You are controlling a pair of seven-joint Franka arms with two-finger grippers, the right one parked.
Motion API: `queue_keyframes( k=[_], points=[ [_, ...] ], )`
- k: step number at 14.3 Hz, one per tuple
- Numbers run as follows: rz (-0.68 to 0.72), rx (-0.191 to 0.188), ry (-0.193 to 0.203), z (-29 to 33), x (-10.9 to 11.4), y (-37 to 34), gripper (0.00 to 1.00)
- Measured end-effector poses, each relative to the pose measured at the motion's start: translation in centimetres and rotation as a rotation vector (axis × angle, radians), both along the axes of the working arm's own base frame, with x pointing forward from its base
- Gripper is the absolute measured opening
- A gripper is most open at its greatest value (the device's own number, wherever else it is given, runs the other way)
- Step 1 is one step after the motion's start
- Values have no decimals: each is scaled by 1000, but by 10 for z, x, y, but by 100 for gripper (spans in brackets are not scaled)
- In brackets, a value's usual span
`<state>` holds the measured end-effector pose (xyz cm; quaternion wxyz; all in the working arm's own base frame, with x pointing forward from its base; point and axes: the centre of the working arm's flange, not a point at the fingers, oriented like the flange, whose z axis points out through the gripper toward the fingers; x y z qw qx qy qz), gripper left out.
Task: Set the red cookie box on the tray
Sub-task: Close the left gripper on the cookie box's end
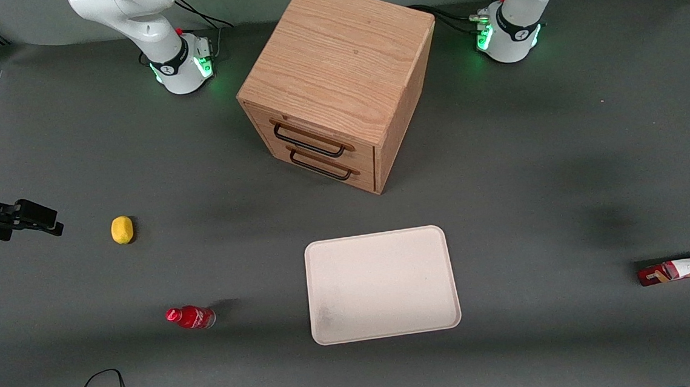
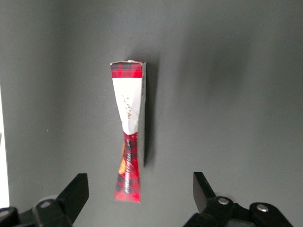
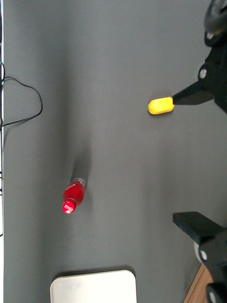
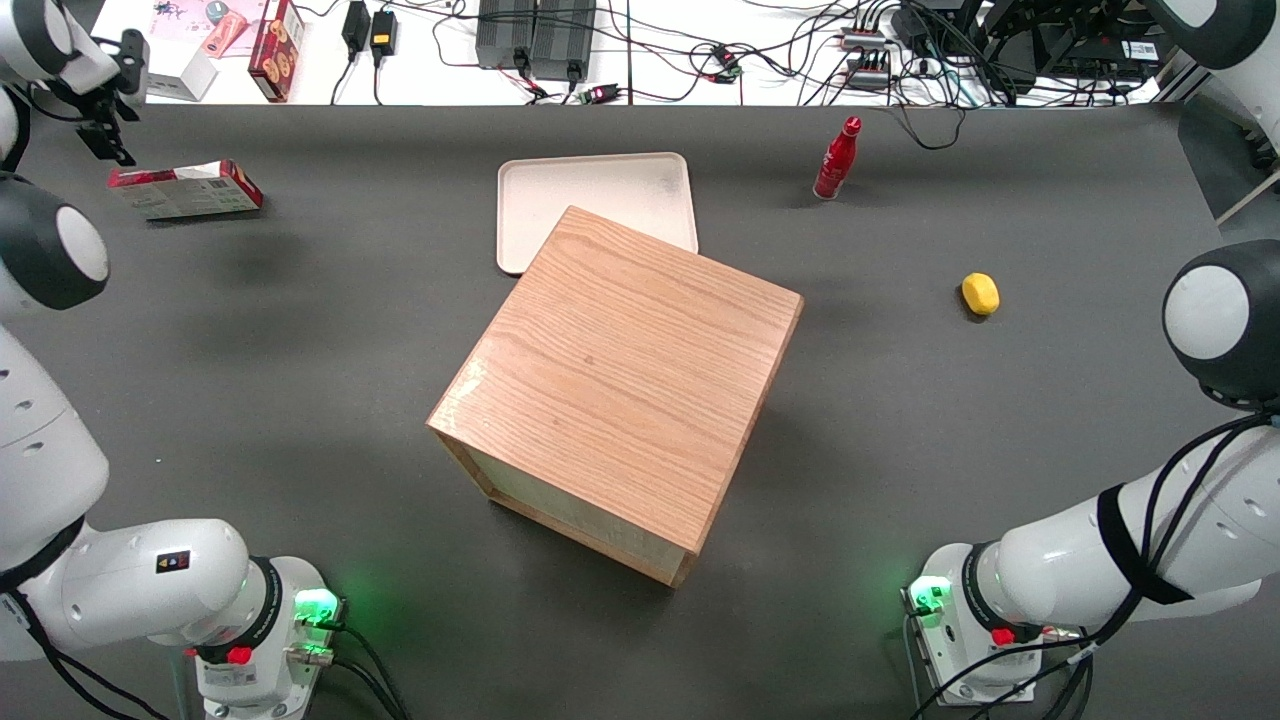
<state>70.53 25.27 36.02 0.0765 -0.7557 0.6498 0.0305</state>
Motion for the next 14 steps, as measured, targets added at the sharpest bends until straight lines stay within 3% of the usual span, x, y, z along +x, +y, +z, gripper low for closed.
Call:
queue_keyframes(
  k=[3,9,10,14],
  points=[
    [-45,15,-15,-50,15,-2,98],
    [-20,-3,-3,-110,10,18,96],
    [-16,-6,-15,-113,11,19,91],
    [-12,-10,-40,-118,13,18,44]
  ],
)
